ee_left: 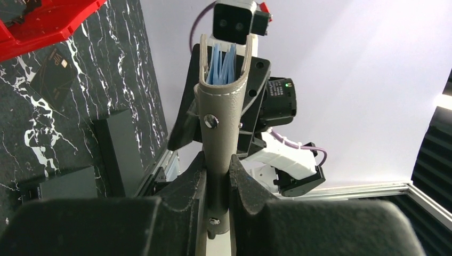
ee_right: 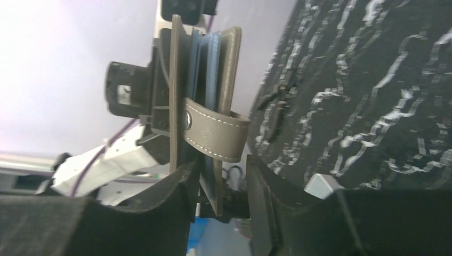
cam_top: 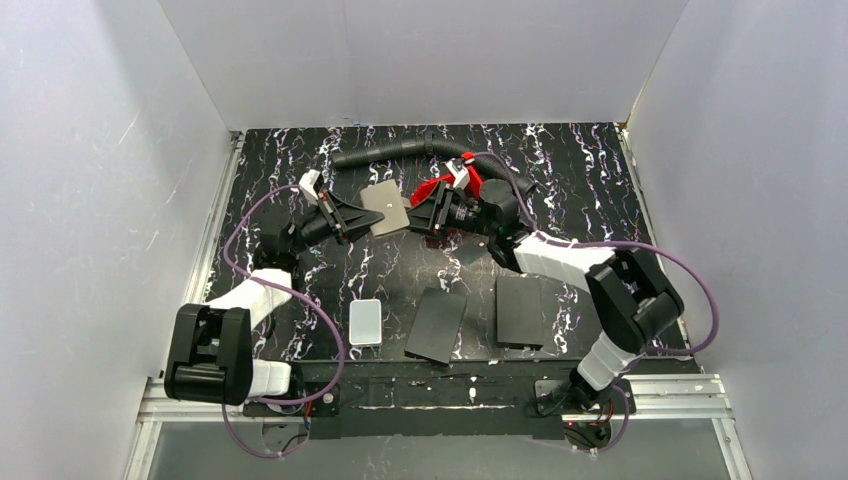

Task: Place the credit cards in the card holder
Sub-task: Close the card holder at the center of the board.

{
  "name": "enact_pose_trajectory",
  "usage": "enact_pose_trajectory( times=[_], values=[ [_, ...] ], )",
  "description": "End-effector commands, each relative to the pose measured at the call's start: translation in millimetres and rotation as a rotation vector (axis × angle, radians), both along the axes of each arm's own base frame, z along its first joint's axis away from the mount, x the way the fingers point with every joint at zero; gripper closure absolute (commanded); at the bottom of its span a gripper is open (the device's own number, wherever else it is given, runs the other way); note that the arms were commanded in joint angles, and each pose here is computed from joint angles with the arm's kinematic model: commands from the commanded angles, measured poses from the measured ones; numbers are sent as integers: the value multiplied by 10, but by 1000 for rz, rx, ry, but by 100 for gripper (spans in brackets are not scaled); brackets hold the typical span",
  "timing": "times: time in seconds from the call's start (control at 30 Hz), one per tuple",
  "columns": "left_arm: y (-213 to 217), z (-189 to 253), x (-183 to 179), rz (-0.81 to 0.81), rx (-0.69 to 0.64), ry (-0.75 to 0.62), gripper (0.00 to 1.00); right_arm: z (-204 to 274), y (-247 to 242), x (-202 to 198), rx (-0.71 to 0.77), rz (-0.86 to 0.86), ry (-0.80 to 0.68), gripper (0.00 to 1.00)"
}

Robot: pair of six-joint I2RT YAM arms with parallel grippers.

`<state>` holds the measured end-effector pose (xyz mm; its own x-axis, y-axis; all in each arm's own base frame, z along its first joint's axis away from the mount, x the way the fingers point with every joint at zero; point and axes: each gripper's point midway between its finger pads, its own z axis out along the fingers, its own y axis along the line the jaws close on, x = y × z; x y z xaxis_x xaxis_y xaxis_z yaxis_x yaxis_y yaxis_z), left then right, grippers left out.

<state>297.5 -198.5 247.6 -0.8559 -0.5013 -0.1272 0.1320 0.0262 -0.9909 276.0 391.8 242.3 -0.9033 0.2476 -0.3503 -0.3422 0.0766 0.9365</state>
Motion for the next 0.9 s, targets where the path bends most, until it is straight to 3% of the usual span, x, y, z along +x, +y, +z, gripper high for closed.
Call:
enact_pose_trajectory(
  times=[0.0, 0.3, 0.87],
  values=[
    [17, 80, -51, 15, -1, -68, 100, -34, -142, 158, -208, -118, -143, 51],
    [21, 53, -159, 4, -8, -53, 100, -210, -399, 319, -462, -243, -275, 40],
    [20, -133, -218, 14, -21, 32, 100, -92, -380, 339, -464, -266, -388, 40]
  ],
)
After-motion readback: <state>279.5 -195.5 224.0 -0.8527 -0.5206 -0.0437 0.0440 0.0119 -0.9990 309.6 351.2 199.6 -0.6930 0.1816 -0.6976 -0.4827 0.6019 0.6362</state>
